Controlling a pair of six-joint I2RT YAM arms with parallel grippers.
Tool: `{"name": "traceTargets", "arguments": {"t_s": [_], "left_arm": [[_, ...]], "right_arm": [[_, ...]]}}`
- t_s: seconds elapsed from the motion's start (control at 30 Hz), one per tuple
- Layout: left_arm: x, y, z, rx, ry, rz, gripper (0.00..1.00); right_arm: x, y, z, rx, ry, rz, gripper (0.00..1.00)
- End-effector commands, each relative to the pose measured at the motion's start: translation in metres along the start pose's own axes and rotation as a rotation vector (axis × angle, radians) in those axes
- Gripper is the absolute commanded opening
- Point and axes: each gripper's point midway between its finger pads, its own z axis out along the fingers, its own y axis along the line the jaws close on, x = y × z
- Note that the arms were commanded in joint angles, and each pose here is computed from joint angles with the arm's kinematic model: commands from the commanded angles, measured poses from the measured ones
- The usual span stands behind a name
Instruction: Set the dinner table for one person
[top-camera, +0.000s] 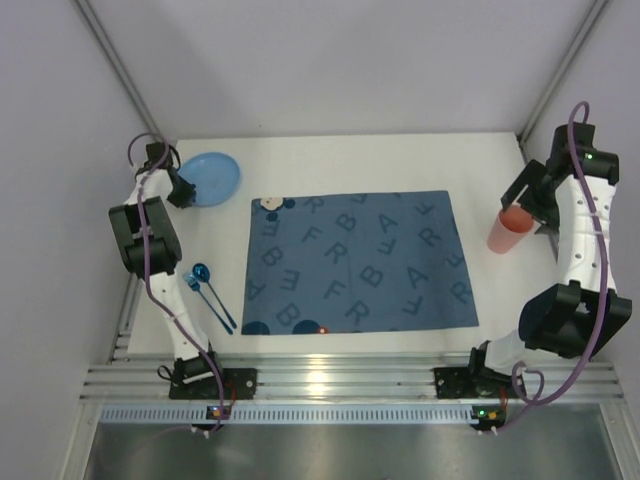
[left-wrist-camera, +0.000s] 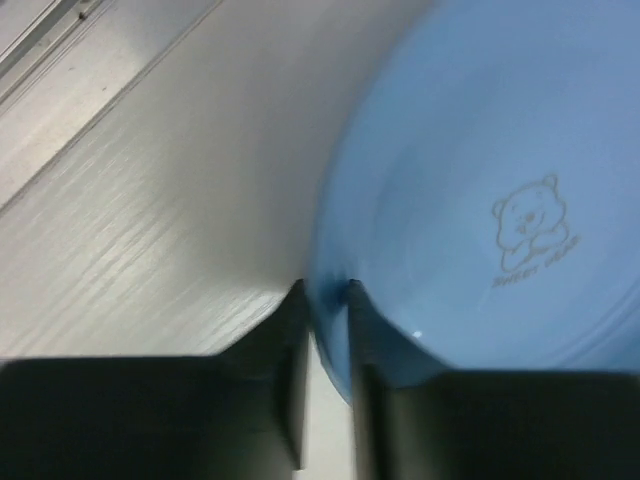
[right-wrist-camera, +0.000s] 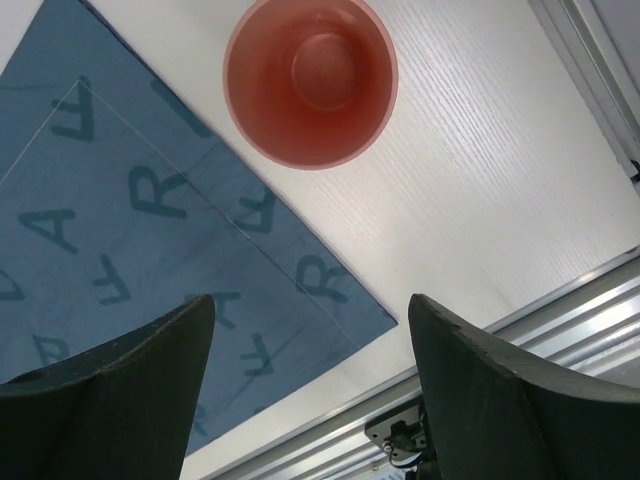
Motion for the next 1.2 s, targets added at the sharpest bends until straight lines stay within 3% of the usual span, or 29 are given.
{"name": "traceTargets", "arguments": {"t_s": [0.0,0.17,0.3,0.43,0.5,0.63,0.77,0.93,1.17], "left_arm": [[-0.003,-0.005,0.017,0.016,-0.004,-0.030,0.03],[-0.005,-0.024,0.007,0.070,0.004,0.005,0.00],[-0.006,-0.062,-0.037,0.149,-0.035,0.116,0.00],[0.034,-0.108,-0.079,0.244,-0.029,0.225,0.00],[0.053,-0.126,-0.096,0.283,-0.025,0.279,0.00],[0.098,-0.173,-0.155,0.420,-0.015,0.369,0.00],[0.142,-0.200,-0.204,0.524,0.000,0.453,0.00],[0.178,-0.209,-0.243,0.609,0.037,0.520,0.00],[0.202,-0.203,-0.276,0.687,0.053,0.557,0.00]], "right_arm": [[0.003,0.009,-0.012,-0.044,-0.021,-0.002,0.78],[-0.003,0.054,-0.017,-0.227,-0.040,-0.047,0.77],[0.016,0.151,-0.033,-0.533,0.002,-0.215,0.79],[0.044,0.260,-0.053,-0.861,0.114,-0.328,0.81],[0.066,0.297,-0.065,-0.977,0.193,-0.342,0.81],[0.076,0.355,-0.065,-1.104,0.227,-0.374,0.81],[0.093,0.379,-0.026,-1.085,0.318,-0.367,0.82],[0.108,0.373,0.016,-1.002,0.349,-0.358,0.81],[0.121,0.356,0.028,-0.965,0.359,-0.359,0.74]]}}
